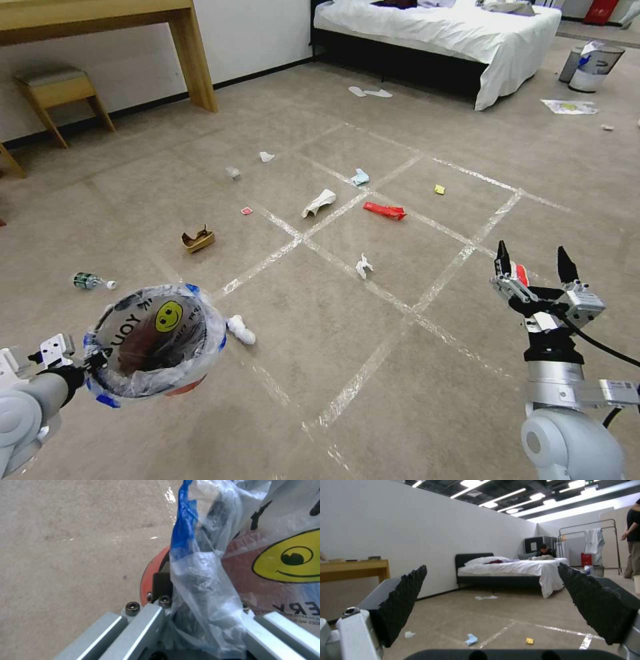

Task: Pick up the trash bin and place the garbage on the floor into it.

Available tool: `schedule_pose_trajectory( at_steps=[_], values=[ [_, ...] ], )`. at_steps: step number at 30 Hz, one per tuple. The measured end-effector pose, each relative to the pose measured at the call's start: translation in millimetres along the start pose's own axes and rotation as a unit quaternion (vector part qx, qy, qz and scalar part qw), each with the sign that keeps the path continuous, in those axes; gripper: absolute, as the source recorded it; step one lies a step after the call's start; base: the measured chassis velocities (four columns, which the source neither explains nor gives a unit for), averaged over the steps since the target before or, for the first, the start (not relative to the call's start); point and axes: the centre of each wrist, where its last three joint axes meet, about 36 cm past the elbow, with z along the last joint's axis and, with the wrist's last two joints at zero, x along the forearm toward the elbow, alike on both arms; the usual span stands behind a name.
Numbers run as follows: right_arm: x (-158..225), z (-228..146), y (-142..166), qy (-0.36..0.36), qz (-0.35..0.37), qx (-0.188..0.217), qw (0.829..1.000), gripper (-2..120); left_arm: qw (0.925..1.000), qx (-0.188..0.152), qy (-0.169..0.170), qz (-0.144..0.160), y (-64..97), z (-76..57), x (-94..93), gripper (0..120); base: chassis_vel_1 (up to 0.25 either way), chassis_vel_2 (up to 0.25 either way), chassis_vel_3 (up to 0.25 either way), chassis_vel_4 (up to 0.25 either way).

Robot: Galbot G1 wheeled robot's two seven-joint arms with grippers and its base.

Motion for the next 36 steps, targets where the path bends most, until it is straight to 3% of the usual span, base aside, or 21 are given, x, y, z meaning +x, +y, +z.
schedule_pose_trajectory(
  at_steps=[14, 36],
  values=[
    [-3.8, 6.1, 0.2, 0.005, 0.003, -0.004, 1.0, 100, 1.0, 0.004, 0.001, -0.002, 1.7, -1.7, -5.6, 0, -0.108, 0.115, 0.103, -0.116],
    [-6.8, 11.1, -0.9, 0.011, 0.002, -0.006, 1.0, 100, 1.0, 0.008, -0.003, -0.005, 4.4, -7.9, -8.4, 0, -0.002, 0.001, 0.005, -0.002]
  ],
)
